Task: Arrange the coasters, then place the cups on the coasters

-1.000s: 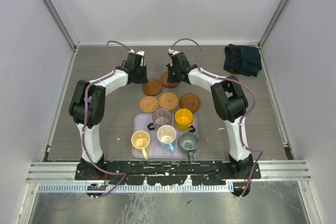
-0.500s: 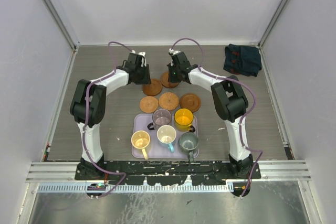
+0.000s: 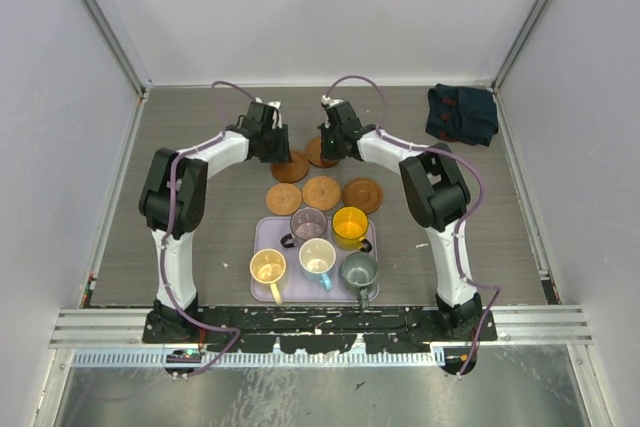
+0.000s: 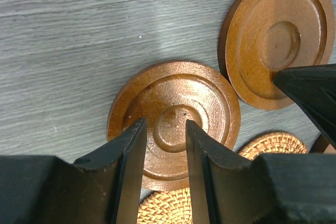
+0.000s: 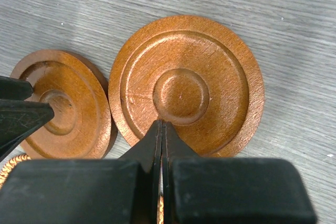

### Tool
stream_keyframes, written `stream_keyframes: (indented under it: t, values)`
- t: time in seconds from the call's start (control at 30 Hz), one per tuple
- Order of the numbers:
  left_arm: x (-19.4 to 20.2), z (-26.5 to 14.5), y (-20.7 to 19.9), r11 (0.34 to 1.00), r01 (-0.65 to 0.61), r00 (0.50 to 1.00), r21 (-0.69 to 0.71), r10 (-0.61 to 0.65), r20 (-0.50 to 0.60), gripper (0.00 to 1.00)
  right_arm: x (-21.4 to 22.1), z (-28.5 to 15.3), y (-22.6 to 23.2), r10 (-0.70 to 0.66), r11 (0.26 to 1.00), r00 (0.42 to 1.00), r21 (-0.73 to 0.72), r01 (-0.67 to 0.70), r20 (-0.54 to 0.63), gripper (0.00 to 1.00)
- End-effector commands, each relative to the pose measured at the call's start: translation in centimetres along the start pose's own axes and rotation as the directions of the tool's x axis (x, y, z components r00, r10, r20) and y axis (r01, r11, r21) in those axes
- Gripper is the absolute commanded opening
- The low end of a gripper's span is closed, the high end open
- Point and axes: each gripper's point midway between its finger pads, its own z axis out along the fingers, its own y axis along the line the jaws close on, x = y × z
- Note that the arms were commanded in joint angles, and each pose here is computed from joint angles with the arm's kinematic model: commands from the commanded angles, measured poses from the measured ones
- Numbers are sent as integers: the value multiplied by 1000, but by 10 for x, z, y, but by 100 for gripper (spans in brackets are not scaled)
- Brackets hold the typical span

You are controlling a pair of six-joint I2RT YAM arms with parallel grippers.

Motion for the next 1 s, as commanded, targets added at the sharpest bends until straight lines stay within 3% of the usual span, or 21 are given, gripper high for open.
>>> stream_keyframes:
  t: [0.0,0.4,0.63,0.97]
  values:
    - [-4,4,-14,999,0,1000,41,1,-15,37,-12,1,-3,3,1000,999,30,-4,34,1]
    - [-1,28,-37,997,-25,997,79,30,-72,39,7,-10,-64,98,973,995,209,-100,20,1]
    - [-8,42,-62,981,-2,994,195,23,-108,39,16,-24,-117,225,933,974,280,-225,31,1]
    - [-24,41,-86,955,5,995,297,25,-98,39,12,-54,-177,286,863,952,403,-305,108,1]
